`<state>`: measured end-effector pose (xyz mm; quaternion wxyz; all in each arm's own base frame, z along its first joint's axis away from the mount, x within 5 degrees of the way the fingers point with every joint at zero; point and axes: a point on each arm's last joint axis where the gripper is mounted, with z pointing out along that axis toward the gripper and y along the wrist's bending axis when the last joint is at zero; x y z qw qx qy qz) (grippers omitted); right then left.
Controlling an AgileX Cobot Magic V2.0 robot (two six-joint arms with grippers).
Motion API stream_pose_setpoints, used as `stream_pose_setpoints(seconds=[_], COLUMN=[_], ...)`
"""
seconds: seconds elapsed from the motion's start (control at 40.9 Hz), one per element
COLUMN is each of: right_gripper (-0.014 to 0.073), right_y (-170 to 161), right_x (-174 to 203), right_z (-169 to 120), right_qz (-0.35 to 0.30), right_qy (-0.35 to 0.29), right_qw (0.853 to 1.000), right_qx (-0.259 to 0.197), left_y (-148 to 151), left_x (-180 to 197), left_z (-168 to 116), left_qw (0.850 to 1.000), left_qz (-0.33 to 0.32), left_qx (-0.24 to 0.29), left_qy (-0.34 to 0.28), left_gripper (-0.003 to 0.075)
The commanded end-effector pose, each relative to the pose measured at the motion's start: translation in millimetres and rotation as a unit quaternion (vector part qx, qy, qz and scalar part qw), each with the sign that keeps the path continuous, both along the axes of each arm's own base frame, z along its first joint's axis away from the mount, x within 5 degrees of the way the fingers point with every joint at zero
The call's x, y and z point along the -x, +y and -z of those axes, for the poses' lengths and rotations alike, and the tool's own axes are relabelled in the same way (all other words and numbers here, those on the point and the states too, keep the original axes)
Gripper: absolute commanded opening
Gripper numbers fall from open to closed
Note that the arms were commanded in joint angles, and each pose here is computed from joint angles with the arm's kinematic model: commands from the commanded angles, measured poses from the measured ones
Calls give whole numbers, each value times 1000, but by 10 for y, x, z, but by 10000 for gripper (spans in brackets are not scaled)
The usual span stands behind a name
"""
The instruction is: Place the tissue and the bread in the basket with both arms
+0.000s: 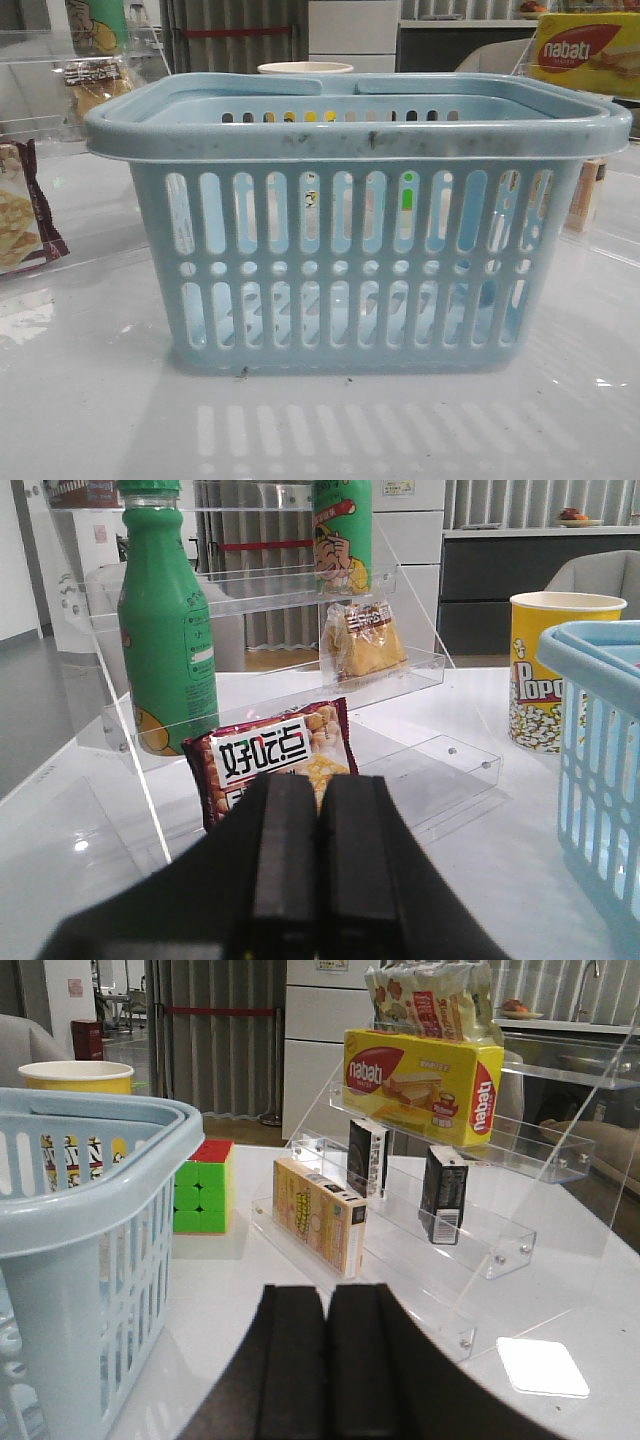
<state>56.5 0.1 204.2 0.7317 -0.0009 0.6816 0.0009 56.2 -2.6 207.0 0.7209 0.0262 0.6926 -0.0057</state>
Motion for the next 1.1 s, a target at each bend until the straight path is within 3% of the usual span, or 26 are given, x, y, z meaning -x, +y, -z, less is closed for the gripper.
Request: stream_pose_setpoints(seconds=[0.0, 0.807, 0.954, 1.076], right_gripper=[55, 55, 55, 55], right_y=[-3, -3, -2, -2], right_x=[22, 25, 54, 140], right_z=[-88, -106, -249, -562], right_qz=[4, 4, 4, 4], right_qy=[-54, -62, -89, -120], right_qw=[999, 998, 996, 993], right_qx=[7, 7, 7, 7], left_y=[-1, -1, 1, 4], left_x=[21, 24, 62, 152], left_z=[-82, -100, -281, -591], left_qw=[999, 998, 994, 990], left_qz=[2, 2, 4, 5], left_qx=[6, 7, 14, 15], left_qy=[-50, -60, -106, -144], left_gripper=[91, 91, 91, 91])
